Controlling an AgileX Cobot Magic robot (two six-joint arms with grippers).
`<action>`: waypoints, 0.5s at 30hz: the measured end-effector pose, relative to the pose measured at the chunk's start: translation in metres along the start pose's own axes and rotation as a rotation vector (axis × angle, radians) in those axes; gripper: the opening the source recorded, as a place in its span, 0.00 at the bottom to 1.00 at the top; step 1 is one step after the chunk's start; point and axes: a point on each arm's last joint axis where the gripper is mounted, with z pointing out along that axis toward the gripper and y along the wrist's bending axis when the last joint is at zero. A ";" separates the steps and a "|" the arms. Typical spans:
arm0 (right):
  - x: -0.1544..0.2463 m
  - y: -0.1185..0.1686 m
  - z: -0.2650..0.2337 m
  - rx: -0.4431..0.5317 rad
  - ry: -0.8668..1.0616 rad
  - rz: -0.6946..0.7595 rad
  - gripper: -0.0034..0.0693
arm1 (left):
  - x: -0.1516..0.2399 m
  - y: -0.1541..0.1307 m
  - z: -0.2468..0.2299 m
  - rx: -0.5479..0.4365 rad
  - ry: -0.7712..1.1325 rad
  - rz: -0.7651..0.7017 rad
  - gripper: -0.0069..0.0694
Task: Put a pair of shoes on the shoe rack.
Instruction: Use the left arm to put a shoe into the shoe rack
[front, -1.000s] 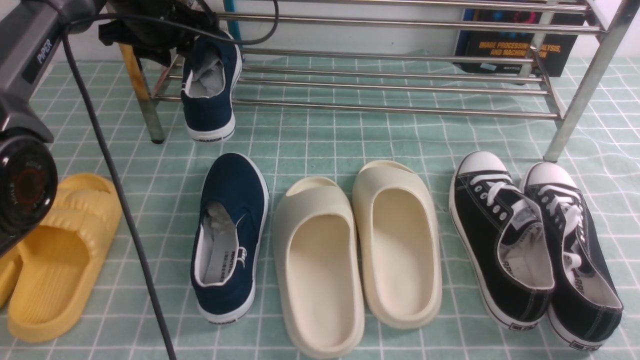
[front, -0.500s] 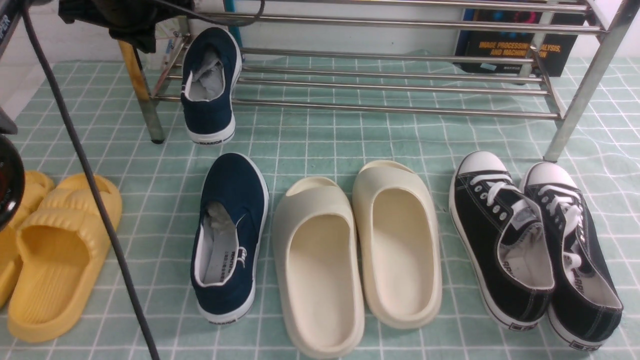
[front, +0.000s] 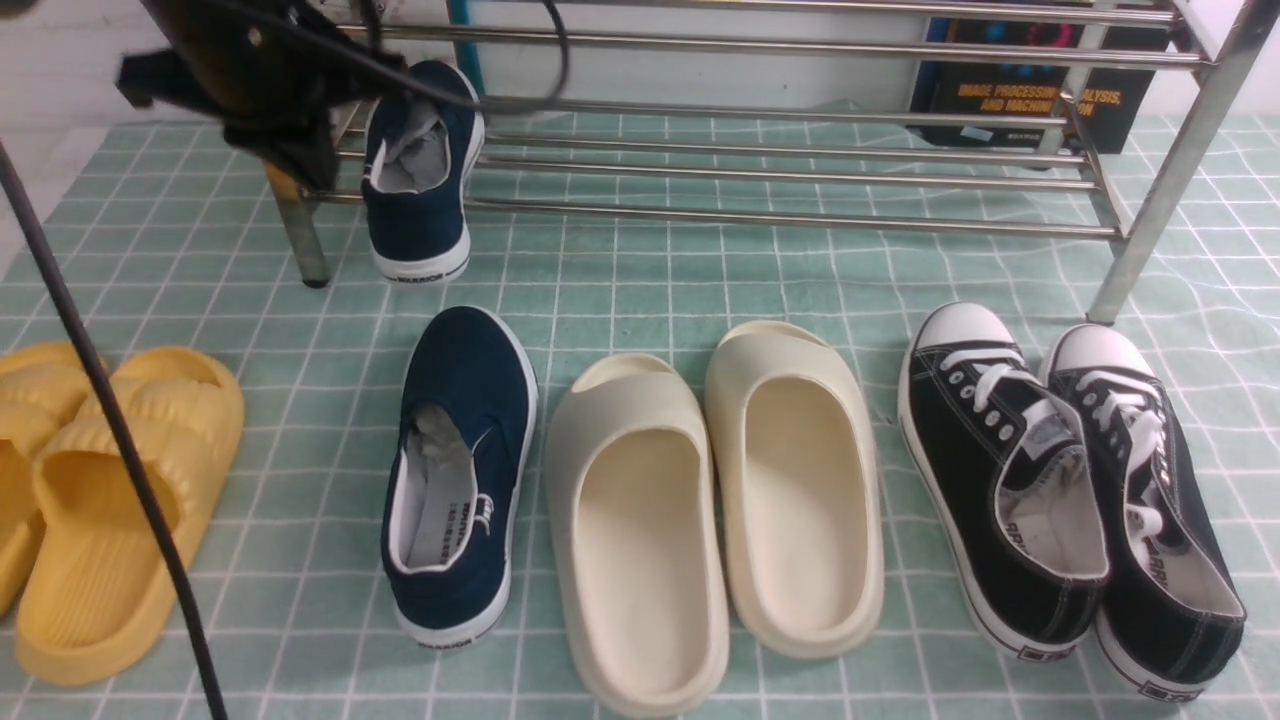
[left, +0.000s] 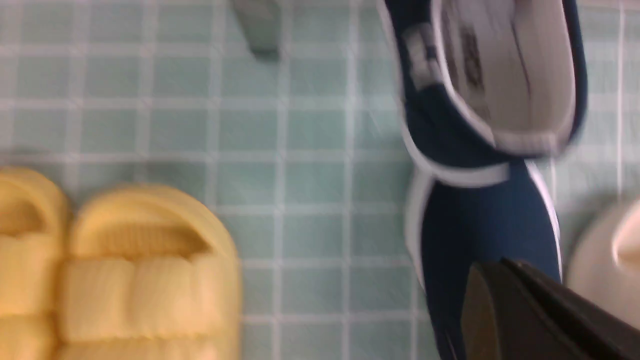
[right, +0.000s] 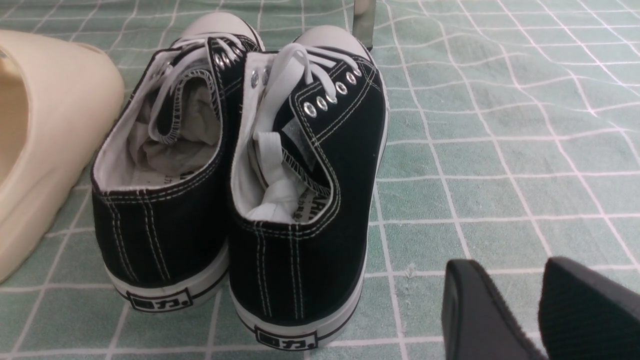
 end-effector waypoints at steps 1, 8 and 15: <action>0.000 0.000 0.000 0.000 0.000 0.000 0.38 | 0.012 -0.014 0.021 0.045 0.046 0.033 0.07; 0.000 0.000 0.000 0.000 0.000 0.000 0.38 | 0.030 -0.027 0.088 0.070 0.101 0.064 0.07; 0.000 0.000 0.000 0.000 0.000 0.000 0.38 | 0.004 -0.006 0.084 -0.003 -0.075 -0.018 0.07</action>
